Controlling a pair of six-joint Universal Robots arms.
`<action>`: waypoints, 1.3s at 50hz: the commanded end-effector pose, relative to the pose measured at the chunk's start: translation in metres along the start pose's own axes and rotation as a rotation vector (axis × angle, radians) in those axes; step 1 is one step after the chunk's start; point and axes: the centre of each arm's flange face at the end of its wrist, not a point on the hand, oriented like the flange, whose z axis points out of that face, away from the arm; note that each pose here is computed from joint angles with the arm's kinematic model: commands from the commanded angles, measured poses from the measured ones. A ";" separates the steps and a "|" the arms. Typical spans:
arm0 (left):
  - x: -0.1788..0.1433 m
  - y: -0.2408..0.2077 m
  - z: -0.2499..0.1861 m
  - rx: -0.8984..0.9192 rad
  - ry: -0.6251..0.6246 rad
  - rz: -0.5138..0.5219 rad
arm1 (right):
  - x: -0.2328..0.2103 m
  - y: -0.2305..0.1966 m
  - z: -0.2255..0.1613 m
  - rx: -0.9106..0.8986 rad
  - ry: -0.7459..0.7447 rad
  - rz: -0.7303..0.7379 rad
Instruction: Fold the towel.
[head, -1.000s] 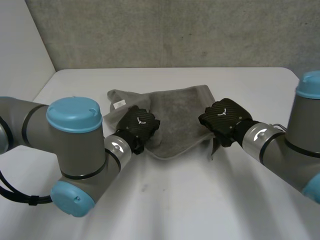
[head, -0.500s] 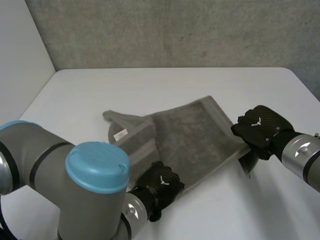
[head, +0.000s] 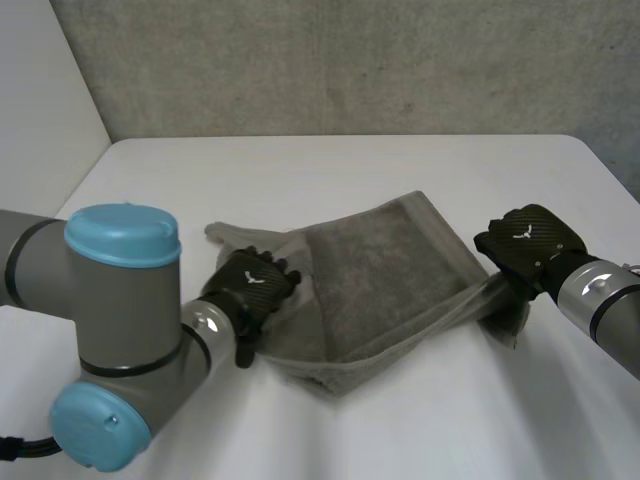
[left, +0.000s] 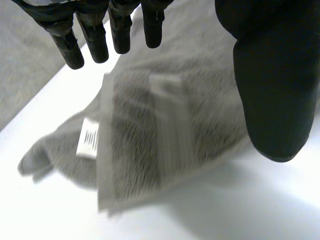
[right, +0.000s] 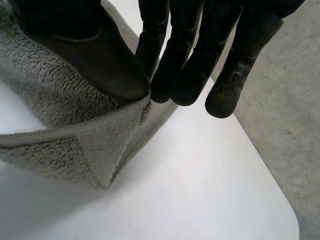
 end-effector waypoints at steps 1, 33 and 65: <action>-0.024 0.026 0.009 -0.057 -0.024 -0.050 | 0.004 0.015 0.010 -0.031 0.005 0.056; -0.018 0.050 0.035 -0.038 0.091 -0.082 | -0.003 0.019 0.011 -0.044 -0.017 0.064; -0.053 0.000 -0.007 0.137 -0.055 -0.049 | 0.028 -0.022 -0.013 0.041 0.080 0.020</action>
